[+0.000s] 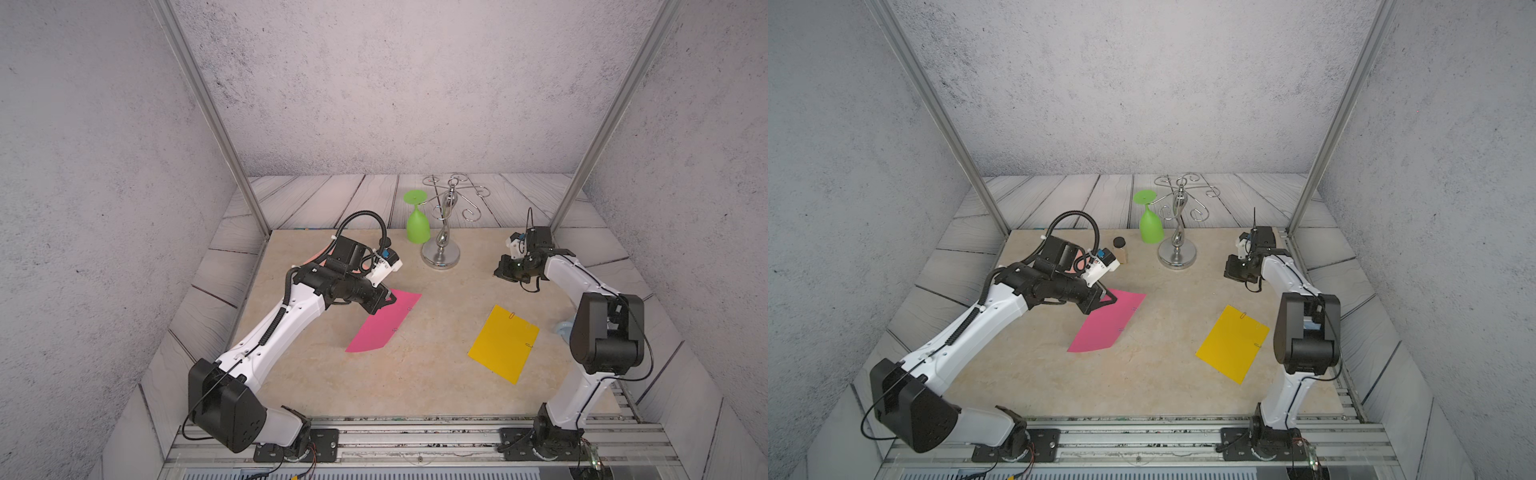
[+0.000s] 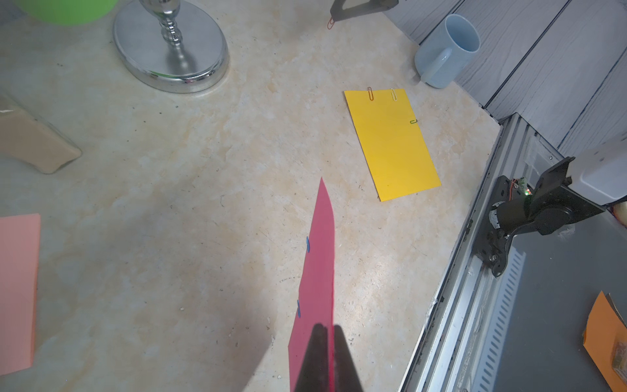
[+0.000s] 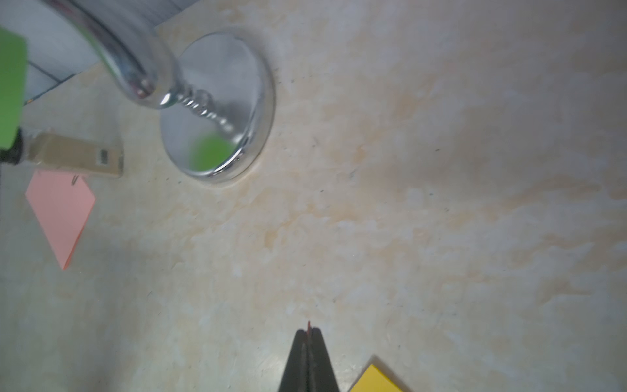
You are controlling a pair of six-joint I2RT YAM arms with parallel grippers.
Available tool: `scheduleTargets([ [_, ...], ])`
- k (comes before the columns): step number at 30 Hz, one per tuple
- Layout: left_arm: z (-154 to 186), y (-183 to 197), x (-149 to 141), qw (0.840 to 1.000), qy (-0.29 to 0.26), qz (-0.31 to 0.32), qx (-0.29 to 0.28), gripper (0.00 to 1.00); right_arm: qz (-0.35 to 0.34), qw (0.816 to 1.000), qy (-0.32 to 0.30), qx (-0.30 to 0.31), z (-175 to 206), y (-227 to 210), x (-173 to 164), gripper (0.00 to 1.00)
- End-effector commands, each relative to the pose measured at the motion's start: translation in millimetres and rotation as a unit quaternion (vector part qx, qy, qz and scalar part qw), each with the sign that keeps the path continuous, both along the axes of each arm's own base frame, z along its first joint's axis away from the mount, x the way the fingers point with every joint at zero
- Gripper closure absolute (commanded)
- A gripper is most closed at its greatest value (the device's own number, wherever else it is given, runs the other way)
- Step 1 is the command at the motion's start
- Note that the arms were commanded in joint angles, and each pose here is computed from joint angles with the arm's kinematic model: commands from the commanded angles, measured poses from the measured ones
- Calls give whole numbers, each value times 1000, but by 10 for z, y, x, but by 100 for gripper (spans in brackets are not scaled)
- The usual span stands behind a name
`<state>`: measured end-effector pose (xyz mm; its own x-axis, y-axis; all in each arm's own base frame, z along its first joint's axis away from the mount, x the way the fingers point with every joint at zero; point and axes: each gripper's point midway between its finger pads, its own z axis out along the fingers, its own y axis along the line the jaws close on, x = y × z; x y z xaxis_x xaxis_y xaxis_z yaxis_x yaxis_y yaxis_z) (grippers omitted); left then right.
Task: Unclip the paperclips from the documents
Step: Place the paper clip at the center of the board.
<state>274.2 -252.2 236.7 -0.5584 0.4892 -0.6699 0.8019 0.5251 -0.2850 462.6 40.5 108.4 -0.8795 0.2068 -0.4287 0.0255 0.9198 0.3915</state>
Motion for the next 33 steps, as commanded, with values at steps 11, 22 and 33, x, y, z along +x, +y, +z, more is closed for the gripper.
scheduleTargets([
  [11, 200, -26, -23, 999, -22, 2, -28, 100, -70, 990, 119, -12, -807, -410, -17, 100],
  [22, 180, -23, -45, 999, -17, 1, -31, 100, -80, 986, 142, -41, -841, -563, -95, 63],
  [33, 240, -92, 53, 998, -31, 4, -60, 100, -21, 998, 53, -4, -160, 13, -349, 45],
])
